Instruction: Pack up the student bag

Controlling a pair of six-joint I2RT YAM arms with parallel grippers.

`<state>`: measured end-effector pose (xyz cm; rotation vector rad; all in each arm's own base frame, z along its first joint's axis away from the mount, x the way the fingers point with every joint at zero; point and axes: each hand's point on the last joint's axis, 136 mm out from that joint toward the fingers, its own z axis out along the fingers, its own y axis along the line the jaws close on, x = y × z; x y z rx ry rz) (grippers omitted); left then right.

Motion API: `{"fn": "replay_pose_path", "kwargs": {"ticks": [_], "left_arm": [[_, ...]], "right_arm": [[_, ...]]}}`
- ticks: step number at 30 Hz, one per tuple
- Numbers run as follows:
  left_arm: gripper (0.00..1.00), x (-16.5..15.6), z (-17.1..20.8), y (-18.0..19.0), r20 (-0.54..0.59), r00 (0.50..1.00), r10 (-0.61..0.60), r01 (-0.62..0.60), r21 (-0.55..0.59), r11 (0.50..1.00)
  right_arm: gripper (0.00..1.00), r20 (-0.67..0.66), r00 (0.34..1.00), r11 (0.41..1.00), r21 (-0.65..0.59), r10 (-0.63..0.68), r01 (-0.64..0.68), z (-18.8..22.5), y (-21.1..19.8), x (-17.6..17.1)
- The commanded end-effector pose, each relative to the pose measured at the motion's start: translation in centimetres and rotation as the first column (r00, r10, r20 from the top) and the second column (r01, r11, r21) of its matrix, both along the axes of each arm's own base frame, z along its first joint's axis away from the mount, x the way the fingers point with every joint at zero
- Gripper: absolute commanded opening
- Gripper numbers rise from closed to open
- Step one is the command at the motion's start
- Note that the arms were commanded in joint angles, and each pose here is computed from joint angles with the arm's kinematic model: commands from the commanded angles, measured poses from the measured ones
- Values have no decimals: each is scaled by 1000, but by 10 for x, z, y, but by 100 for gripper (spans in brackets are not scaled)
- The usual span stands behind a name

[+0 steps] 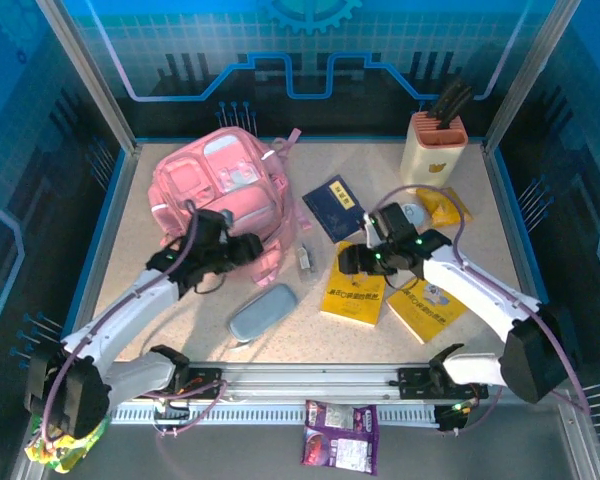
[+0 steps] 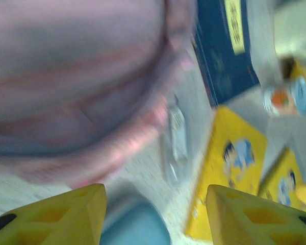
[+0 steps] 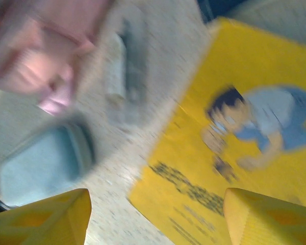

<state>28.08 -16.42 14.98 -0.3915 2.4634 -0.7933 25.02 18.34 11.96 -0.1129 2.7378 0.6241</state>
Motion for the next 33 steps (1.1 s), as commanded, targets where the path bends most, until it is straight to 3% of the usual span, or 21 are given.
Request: {"fn": "replay_pose_path", "kwargs": {"ticks": [1, 9, 12, 15, 23, 33], "left_arm": [[55, -9, -1, -50, 9, 999, -43, 44, -73, 996], [56, -17, -31, -154, 16, 977, -211, 211, -88, 973], [52, -14, -53, -181, -27, 971, -237, 235, -81, 969], [51, -10, -57, -206, 14, 970, -243, 243, -125, 962], [51, 6, -101, -197, -96, 985, -145, 150, 53, 987], [52, -12, -128, -160, -180, 981, -69, 103, 191, 976]], "right_arm": [[70, -106, 994, 1000, -18, -16, 14, -22, -22, -29], [70, -155, 980, 991, -55, -128, 121, -57, -42, -28], [70, -167, 977, 991, -21, -132, 131, -60, -39, -17], [71, -166, 974, 987, -71, -154, 144, -64, -48, -9], [72, -135, 976, 986, -27, -168, 166, -70, -47, 11], [70, -121, 989, 995, 47, -84, 91, -59, -20, 31]]}}
